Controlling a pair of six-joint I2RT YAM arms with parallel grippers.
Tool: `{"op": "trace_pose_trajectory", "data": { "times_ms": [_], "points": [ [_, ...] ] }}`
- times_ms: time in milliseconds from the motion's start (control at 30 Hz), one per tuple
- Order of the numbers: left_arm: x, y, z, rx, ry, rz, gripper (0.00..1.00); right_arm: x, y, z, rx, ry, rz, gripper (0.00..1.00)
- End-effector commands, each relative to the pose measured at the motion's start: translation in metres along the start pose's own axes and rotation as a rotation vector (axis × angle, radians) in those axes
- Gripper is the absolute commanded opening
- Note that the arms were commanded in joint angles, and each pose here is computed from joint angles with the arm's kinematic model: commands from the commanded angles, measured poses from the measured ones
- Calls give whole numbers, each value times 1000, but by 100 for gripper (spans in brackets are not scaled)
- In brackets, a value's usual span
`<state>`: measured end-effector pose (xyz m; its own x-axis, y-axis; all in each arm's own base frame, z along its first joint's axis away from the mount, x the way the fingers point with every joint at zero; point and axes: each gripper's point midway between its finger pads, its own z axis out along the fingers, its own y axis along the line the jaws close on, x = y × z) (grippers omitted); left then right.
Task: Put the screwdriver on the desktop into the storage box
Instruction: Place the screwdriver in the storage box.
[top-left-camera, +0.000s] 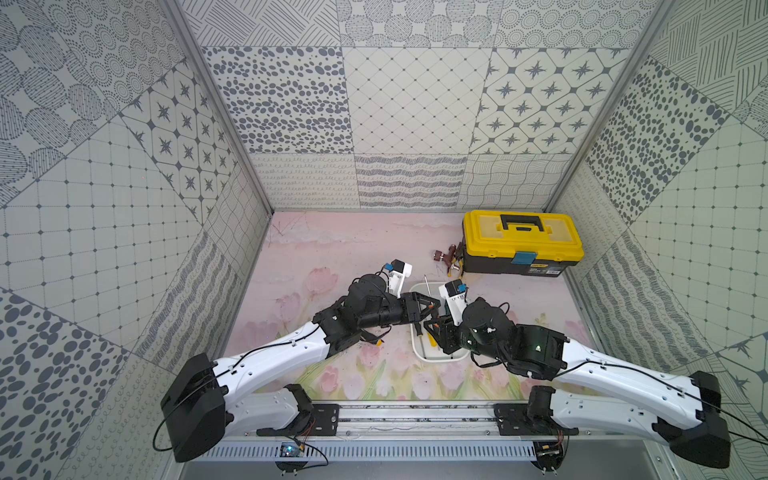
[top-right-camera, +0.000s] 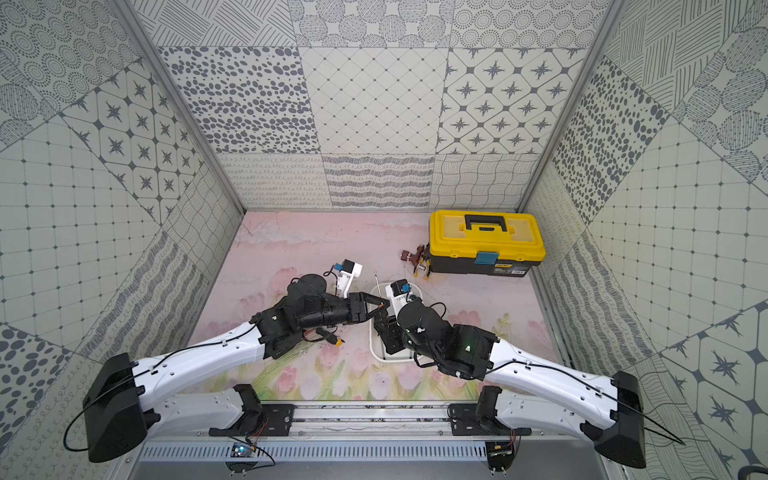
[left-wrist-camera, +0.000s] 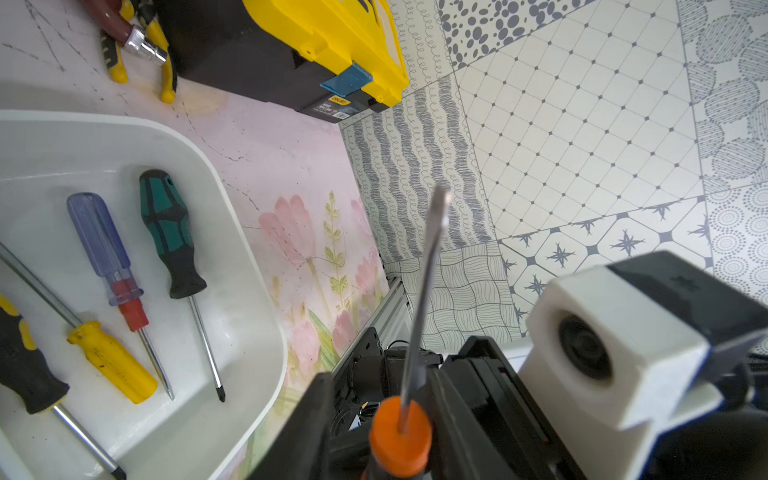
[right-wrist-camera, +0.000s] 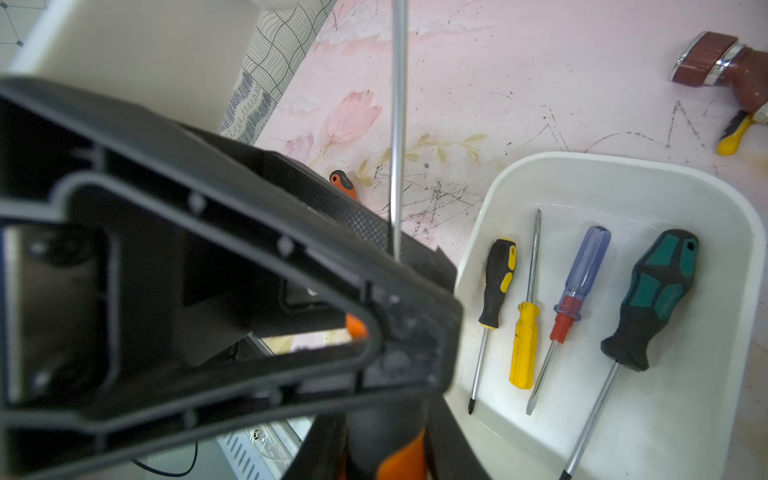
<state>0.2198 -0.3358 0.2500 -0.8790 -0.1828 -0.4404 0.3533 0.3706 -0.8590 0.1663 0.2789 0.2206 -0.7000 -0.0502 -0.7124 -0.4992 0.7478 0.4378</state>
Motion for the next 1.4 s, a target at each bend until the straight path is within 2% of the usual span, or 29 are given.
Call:
{"op": "trace_pose_trajectory", "data": {
  "times_ms": [0,100,167,200,267,367,467,567,700,800,900,1067,1233,1267,1333,1367],
  "points": [
    [1,-4,4,17,13,-1,20,-17,18,-8,-88,-75,0,0],
    [2,-2,4,8,10,-7,0,-18,16,-12,-92,-90,11,0],
    [1,0,4,3,6,-4,0,-19,14,-17,-101,-102,28,0],
    [0,0,3,2,2,-2,0,-20,12,-19,-111,-103,43,12],
    [-1,1,2,1,-8,4,0,-19,8,-22,-156,-96,82,43],
    [-4,1,-3,25,-20,9,0,-19,6,-30,-271,-88,160,69],
    [-5,-7,-9,91,-25,18,0,-17,10,-35,-407,-79,221,77],
    [-3,-23,-15,200,-14,35,0,-12,12,-32,-476,-51,245,80],
    [3,-40,-20,297,18,70,0,-9,15,-25,-506,-24,250,73],
    [3,-44,-24,328,14,81,0,-11,16,-25,-514,-27,248,64],
    [1,-40,-26,320,0,83,0,-11,15,-26,-511,-31,248,50],
    [-2,-31,-26,278,-27,88,0,-11,16,-28,-520,-26,242,21],
    [-5,-23,-22,222,-28,81,0,-13,15,-27,-501,-21,240,3],
    [-6,-17,-20,187,-31,72,12,-14,13,-25,-484,-22,243,1],
    [-8,-1,-19,106,-50,56,47,-14,8,-22,-449,-24,245,0],
    [-9,8,-19,57,-61,52,59,-14,3,-18,-415,-21,251,0]
  ]
}}
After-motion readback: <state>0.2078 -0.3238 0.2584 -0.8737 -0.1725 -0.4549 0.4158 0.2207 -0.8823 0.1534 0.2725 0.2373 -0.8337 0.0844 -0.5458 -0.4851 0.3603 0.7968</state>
